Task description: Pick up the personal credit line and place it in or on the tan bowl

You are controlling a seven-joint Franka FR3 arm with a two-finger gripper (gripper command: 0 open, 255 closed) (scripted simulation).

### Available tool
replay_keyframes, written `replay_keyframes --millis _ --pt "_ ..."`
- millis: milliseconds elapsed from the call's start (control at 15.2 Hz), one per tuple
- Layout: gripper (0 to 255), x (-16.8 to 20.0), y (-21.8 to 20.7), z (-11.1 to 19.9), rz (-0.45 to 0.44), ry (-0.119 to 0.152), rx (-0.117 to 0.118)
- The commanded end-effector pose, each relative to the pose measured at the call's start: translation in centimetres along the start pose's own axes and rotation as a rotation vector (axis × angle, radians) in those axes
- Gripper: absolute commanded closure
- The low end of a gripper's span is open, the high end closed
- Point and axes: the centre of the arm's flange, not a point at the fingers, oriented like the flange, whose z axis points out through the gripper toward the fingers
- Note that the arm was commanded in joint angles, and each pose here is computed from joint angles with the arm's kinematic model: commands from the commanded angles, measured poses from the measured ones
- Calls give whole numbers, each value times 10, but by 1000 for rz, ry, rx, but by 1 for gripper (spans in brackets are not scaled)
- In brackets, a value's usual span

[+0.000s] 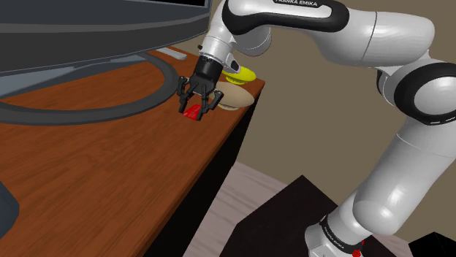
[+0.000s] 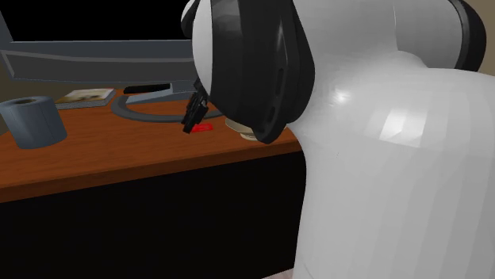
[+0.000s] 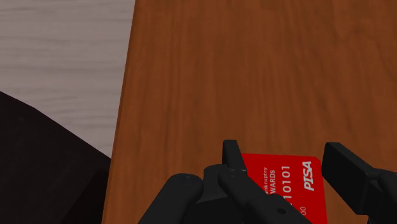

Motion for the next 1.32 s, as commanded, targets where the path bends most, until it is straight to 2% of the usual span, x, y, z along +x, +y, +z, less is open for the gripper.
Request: replay_keyframes --millis 0,990,1254 --pt "255 -7 0 -8 0 0 0" --pt "255 -51 -1 -74 0 0 0" --pt "255 -10 14 -105 0 0 0"
